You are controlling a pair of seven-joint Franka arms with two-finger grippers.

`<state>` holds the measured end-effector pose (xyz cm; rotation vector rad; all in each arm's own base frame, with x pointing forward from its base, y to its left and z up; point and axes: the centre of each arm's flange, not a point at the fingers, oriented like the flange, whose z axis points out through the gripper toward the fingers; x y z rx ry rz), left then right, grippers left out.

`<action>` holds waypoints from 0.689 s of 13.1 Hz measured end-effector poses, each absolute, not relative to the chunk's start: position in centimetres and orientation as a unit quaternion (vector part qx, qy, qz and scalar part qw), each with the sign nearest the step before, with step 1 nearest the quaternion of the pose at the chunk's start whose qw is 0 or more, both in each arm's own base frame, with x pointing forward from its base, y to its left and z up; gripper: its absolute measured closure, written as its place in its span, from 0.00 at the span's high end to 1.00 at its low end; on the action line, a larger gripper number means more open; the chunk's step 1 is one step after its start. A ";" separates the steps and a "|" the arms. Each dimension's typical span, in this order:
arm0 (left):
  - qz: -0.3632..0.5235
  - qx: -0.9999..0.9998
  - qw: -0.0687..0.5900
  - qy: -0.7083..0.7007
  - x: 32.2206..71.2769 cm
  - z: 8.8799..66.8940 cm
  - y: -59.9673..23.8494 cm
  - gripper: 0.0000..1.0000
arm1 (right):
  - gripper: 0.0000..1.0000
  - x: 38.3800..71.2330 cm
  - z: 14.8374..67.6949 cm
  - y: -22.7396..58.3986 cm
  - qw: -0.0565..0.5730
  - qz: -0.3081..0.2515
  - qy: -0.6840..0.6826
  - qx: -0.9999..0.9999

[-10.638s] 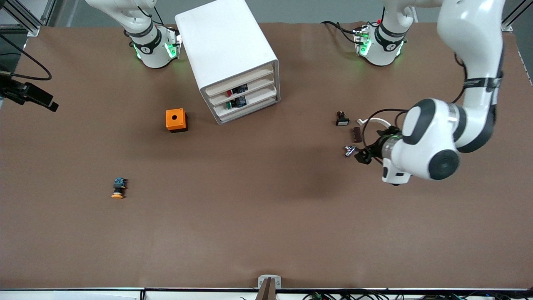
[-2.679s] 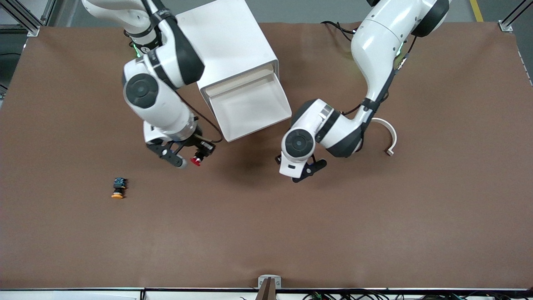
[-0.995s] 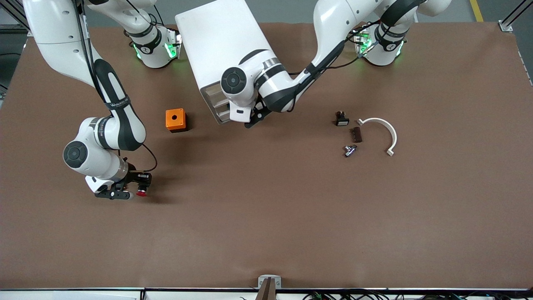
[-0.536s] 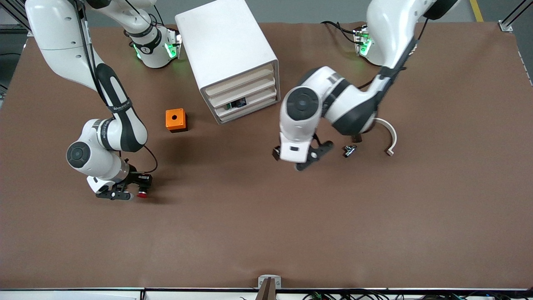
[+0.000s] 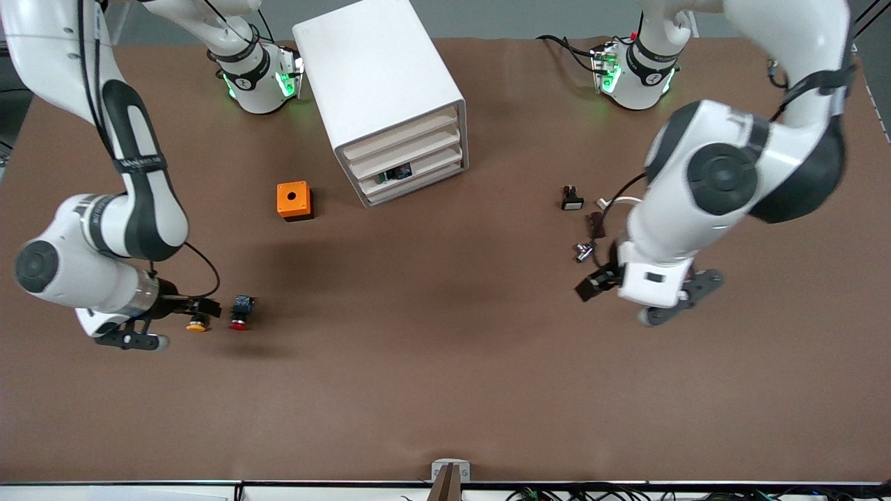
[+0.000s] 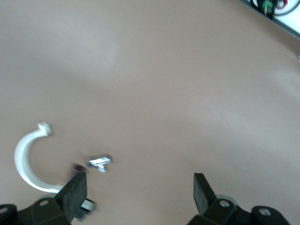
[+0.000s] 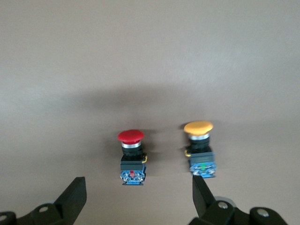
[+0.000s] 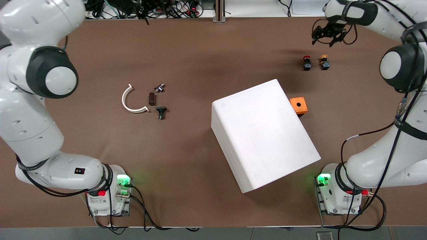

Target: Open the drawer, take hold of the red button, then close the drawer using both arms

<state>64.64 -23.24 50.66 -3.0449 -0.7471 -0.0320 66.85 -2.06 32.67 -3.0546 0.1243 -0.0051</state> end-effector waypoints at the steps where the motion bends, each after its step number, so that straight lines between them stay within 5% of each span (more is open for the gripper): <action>1: -0.009 -0.975 0.011 -0.223 64.4 52.4 -20.9 1.00 | 1.00 66.8 34.6 -2.7 0.043 -0.014 0.031 -0.998; 9: -0.014 -0.993 0.045 -0.108 60.2 62.8 -10.7 1.00 | 1.00 62.9 50.2 -4.3 0.028 -0.039 0.037 -0.998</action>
